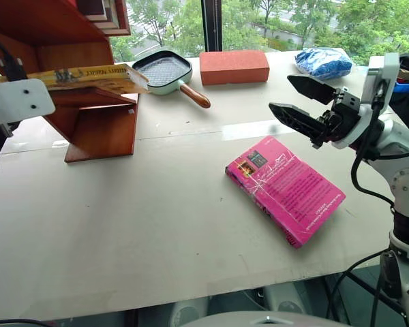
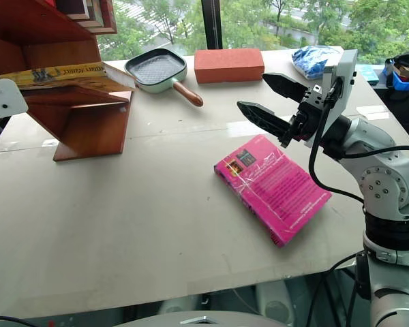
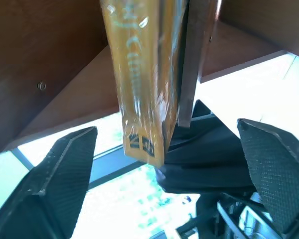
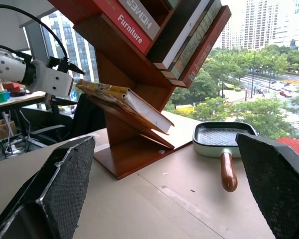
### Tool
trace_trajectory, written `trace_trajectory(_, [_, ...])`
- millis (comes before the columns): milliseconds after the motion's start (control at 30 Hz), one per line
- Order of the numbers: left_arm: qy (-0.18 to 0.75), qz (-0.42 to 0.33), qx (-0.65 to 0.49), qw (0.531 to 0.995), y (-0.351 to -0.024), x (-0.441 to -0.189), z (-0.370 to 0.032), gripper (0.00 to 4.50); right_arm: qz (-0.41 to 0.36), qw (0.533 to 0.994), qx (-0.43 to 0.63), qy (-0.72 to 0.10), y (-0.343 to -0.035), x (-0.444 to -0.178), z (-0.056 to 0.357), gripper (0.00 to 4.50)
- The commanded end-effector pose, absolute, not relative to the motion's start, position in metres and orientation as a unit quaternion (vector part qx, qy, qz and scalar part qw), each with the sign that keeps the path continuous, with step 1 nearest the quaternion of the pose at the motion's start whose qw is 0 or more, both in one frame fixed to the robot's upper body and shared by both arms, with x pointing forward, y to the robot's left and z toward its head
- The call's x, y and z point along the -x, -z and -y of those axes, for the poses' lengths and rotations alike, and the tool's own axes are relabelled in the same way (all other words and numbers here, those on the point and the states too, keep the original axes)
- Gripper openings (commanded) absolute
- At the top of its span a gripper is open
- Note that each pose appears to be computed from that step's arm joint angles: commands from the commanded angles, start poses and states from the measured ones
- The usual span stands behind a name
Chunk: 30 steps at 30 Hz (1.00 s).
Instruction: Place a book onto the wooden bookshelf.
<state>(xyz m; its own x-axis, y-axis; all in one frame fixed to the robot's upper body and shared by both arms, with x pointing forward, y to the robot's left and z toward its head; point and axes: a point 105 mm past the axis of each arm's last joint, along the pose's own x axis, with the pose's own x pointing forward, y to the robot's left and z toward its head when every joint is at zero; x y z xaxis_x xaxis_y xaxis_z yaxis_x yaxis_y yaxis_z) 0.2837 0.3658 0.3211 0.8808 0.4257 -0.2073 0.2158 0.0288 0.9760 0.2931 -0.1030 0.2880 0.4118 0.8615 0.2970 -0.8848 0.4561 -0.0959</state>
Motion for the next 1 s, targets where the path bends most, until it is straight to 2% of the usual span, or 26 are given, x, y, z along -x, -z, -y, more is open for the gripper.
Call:
trace_trajectory(33, [-0.108,-0.197,-0.67,0.707,-0.351,-0.264,-0.359,4.42,0.177,0.833,-0.028,-0.523,-0.298,-0.291,0.104,4.5])
trace_trajectory(200, [-0.079,-0.121,-0.584,0.798,-0.364,-0.256,-0.336,4.42,0.173,0.837,-0.027,-0.519,-0.296,-0.295,0.107,4.5])
trace_trajectory(300, [0.041,-0.061,-0.466,0.882,-0.353,-0.256,-0.296,4.42,0.167,0.84,-0.021,-0.515,-0.292,-0.295,0.112,4.5])
trace_trajectory(367, [0.144,-0.024,-0.38,0.913,-0.345,-0.254,-0.259,4.42,0.16,0.846,-0.013,-0.509,-0.285,-0.295,0.118,4.5])
trace_trajectory(500, [0.267,-0.01,-0.271,0.925,-0.309,-0.253,-0.213,4.42,0.117,0.865,0.014,-0.488,-0.254,-0.292,0.133,4.5])
trace_trajectory(533, [0.295,-0.003,-0.231,0.927,-0.292,-0.255,-0.2,4.42,0.102,0.873,0.023,-0.476,-0.241,-0.29,0.14,4.5])
trace_trajectory(633, [0.333,-0.051,-0.162,0.927,-0.224,-0.251,-0.176,4.42,0.067,0.895,0.052,-0.437,-0.204,-0.281,0.168,4.5])
trace_trajectory(700, [0.339,-0.098,-0.169,0.92,-0.185,-0.241,-0.176,4.42,0.055,0.901,0.072,-0.425,-0.186,-0.273,0.182,4.5])
trace_trajectory(767, [0.335,-0.1,-0.15,0.925,-0.16,-0.235,-0.178,4.42,0.028,0.901,0.11,-0.42,-0.165,-0.259,0.193,4.5])
trace_trajectory(1000, [0.296,-0.1,-0.106,0.944,-0.105,-0.211,-0.194,4.42,-0.039,0.931,0.077,-0.356,-0.115,-0.223,0.233,4.5])
